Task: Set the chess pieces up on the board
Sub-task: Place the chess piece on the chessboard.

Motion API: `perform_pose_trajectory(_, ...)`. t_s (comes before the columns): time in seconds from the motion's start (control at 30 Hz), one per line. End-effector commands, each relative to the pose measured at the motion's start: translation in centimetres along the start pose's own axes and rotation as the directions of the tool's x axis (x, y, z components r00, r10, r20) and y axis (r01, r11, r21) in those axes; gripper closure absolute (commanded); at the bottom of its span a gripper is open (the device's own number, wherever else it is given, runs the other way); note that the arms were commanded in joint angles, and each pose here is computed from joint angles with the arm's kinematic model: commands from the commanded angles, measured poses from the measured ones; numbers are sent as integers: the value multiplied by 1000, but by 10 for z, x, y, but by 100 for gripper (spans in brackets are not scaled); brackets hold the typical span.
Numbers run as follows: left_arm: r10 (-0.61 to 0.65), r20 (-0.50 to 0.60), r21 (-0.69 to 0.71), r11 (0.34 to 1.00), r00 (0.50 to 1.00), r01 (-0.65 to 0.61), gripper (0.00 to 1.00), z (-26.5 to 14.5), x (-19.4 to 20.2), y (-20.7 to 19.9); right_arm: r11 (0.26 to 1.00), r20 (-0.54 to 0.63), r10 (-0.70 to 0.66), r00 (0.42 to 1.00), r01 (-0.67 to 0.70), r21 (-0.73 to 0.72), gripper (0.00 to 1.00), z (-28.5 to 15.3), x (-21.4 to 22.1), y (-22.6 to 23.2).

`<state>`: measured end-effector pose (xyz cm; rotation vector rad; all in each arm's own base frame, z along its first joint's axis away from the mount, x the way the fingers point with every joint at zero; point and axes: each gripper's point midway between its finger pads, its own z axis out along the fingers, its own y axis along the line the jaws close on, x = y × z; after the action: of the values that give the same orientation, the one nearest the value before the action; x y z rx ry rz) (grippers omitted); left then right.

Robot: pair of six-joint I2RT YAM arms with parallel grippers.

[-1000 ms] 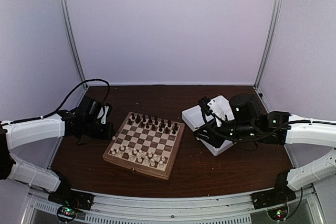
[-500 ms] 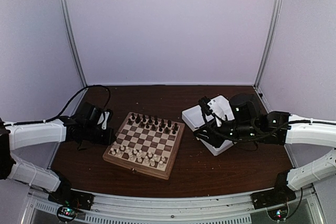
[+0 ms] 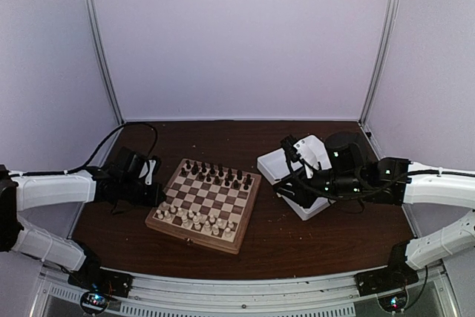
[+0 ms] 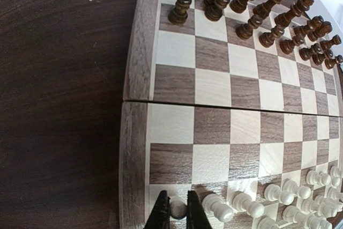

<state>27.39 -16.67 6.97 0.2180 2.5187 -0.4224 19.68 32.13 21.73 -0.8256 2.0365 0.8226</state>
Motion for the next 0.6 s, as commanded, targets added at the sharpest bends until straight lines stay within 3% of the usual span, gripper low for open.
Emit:
perform_pose_trajectory(0.0, -10, 19, 6, 1000, 1000, 10, 100, 4, -3, 1, 1000, 21, 8, 1000, -8, 1, 94, -1, -2, 0)
perform_pose_trajectory(0.2, -8, 12, 2, 1000, 1000, 8, 97, 4, -1, 2, 1000, 19, 8, 1000, -8, 1, 95, -1, -3, 0)
perform_pose_trajectory(0.33, -9, 5, 8, 1000, 1000, 9, 88, 4, 1, 1, 1000, 20, 9, 1000, -9, 1, 94, -1, -3, 0)
perform_pose_trajectory(0.57, -11, 2, 15, 1000, 1000, 11, 81, 2, 2, 0, 1000, 17, 13, 1000, -13, -2, 95, -1, -3, 1)
